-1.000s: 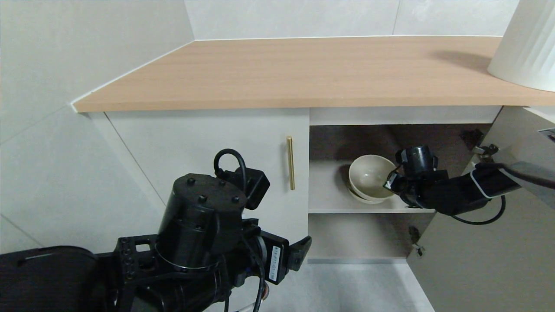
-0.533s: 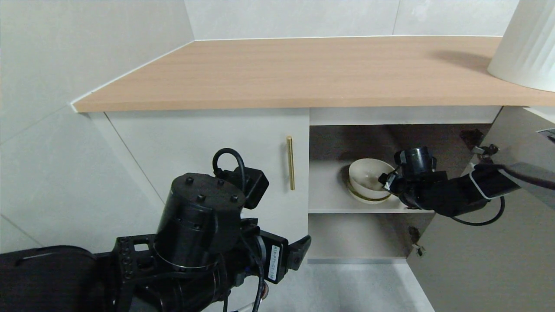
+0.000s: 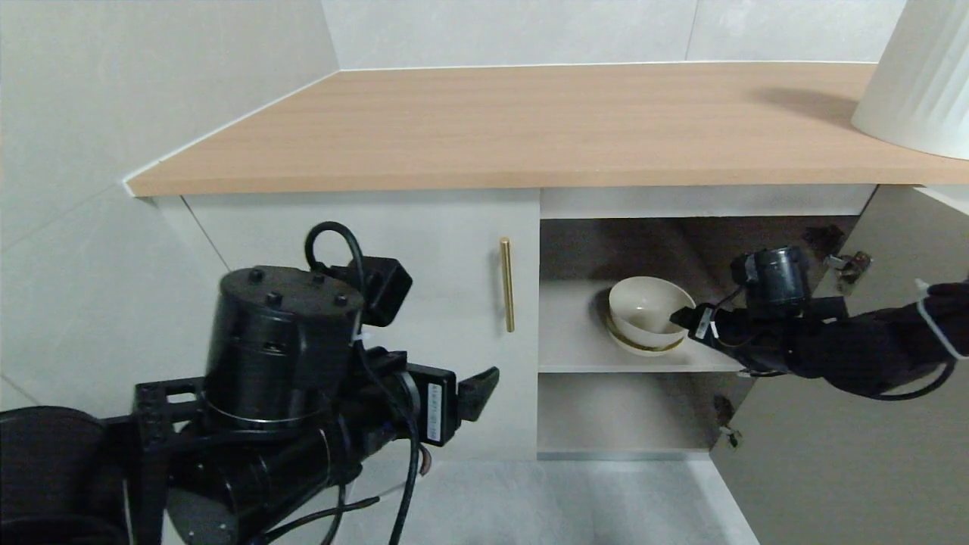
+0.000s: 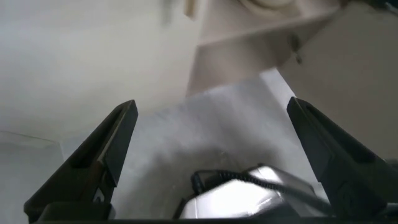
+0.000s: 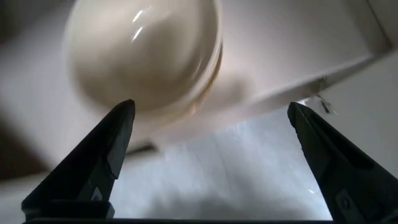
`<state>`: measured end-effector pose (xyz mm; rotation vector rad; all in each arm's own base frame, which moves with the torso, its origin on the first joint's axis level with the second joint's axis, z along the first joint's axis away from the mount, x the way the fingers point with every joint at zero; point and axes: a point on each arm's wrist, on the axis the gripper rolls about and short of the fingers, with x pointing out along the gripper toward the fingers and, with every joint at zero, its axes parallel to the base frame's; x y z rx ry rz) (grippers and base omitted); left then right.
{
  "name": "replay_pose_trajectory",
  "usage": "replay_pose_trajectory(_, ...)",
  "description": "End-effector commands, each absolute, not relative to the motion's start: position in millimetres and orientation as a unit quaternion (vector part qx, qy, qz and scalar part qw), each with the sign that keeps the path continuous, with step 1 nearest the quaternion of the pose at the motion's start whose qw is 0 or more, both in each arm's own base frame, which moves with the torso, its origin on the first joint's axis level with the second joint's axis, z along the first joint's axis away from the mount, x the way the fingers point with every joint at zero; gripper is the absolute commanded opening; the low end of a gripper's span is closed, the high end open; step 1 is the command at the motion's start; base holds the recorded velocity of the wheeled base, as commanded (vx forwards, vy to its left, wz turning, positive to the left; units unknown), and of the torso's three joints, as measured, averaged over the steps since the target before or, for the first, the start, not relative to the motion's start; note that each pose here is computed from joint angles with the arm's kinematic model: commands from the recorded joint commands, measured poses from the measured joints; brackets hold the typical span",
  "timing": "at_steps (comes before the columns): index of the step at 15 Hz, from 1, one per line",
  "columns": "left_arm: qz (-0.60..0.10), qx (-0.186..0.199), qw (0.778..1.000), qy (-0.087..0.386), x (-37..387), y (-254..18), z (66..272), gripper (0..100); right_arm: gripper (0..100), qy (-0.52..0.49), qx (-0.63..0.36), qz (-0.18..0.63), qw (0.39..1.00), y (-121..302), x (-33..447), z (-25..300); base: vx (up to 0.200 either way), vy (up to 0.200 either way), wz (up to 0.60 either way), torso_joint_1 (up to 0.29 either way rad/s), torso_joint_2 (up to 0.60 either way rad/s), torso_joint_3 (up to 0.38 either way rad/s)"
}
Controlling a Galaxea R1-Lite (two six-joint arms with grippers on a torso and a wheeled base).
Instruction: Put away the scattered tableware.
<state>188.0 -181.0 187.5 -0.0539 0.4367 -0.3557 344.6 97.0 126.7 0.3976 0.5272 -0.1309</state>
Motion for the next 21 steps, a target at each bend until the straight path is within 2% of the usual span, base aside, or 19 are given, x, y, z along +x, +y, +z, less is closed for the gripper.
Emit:
replay_pose_trajectory(1,-0.135,-0.056,0.974,0.171,177,-146,210,100,100,0.215,0.156,0.003,0.964,84,270,182,0.000,0.000,0.00,0.000,0.00,0.000)
replay_pose_trajectory(2,-0.131,-0.061,0.976,0.165,173,-139,213,100,100,0.212,0.148,0.010,0.966,84,259,190,0.000,0.000,0.00,0.000,0.00,0.000)
replay_pose_trajectory(3,-0.121,-0.068,0.977,0.159,167,-124,216,100,100,0.224,0.136,0.029,0.965,81,226,204,0.000,0.000,0.00,0.000,0.00,0.000)
replay_pose_trajectory(7,-0.066,-0.068,0.980,0.172,167,-96,205,100,100,0.291,0.111,0.114,0.944,77,155,224,0.000,0.000,0.00,0.000,0.00,0.000)
replay_pose_trajectory(10,-0.056,-0.068,0.981,0.174,169,-92,204,100,100,0.313,0.077,0.123,0.939,76,148,219,0.000,0.000,0.00,0.000,0.00,0.000)
replay_pose_trajectory(17,-0.049,-0.053,0.977,0.201,179,-99,190,100,100,0.324,0.068,0.127,0.935,77,146,212,0.000,0.000,0.00,0.000,0.00,0.000)
replay_pose_trajectory(21,-0.050,-0.053,0.977,0.200,179,-100,191,100,100,0.329,0.066,0.127,0.933,78,147,210,-0.200,0.000,0.00,0.006,0.00,-0.002)
